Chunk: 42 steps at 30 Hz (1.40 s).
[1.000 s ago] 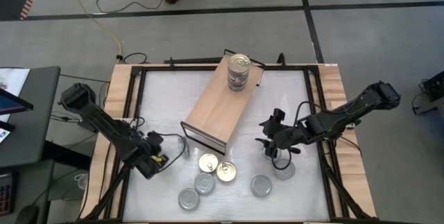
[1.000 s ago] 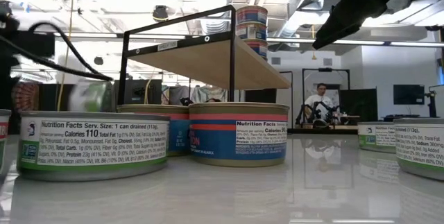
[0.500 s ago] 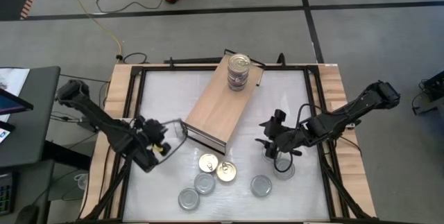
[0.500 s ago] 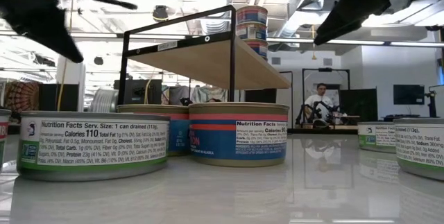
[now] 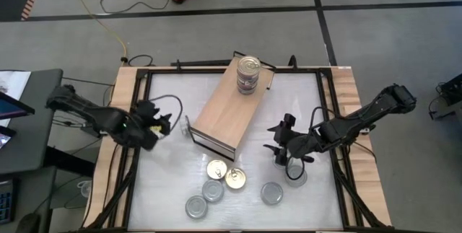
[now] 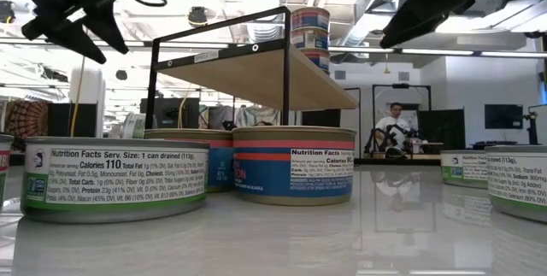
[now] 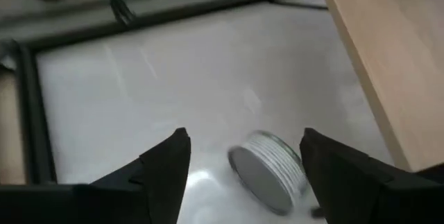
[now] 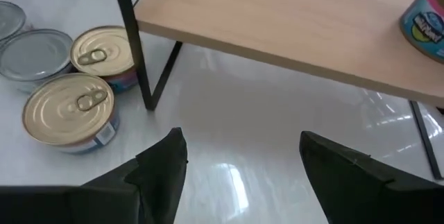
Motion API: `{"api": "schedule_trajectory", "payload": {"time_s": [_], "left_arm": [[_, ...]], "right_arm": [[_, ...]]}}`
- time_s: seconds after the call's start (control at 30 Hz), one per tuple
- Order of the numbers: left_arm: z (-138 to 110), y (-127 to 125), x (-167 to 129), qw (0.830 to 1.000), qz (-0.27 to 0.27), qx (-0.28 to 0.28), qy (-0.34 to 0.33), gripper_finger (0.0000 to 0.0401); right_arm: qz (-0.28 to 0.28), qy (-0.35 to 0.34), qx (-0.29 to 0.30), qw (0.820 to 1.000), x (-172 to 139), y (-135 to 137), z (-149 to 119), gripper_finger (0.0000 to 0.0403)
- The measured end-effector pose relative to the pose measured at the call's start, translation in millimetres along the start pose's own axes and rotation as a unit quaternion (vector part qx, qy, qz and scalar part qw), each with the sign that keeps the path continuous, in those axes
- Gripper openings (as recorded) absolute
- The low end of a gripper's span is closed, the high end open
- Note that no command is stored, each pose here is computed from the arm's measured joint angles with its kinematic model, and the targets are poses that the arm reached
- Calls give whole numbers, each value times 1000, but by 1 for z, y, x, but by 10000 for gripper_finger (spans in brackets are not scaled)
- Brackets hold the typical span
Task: Stack canned seafood by type on shelf
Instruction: Put the green tuna can on the shelf
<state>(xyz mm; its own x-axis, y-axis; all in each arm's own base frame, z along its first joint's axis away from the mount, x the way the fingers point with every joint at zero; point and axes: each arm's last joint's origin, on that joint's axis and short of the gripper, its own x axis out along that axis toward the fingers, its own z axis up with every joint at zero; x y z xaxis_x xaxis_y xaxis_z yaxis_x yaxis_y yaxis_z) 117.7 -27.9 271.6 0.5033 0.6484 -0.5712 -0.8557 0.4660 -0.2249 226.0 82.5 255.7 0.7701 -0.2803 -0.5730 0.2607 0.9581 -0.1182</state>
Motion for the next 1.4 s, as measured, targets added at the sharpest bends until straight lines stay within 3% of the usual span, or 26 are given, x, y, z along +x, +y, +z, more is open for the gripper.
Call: {"api": "schedule_trajectory", "payload": {"time_s": [0.17,0.43,0.6,0.83,0.97,1.4], "left_arm": [[22,7,3,997,-48,-41,44,261],[43,7,35,993,-46,0,106,260],[55,10,58,988,-44,-50,139,259],[49,3,83,960,-40,-129,244,259],[42,-12,91,952,-43,-158,260,262],[19,-29,112,928,19,-174,329,268]], "right_arm": [[1,-9,-4,1000,1,0,2,303],[-6,-10,0,1000,3,-4,4,303],[-11,-8,3,1000,4,-6,4,303],[-14,-6,-22,1000,6,-9,5,303],[-15,-7,-42,999,6,-9,5,303],[0,-15,-63,998,6,-8,8,303]]}}
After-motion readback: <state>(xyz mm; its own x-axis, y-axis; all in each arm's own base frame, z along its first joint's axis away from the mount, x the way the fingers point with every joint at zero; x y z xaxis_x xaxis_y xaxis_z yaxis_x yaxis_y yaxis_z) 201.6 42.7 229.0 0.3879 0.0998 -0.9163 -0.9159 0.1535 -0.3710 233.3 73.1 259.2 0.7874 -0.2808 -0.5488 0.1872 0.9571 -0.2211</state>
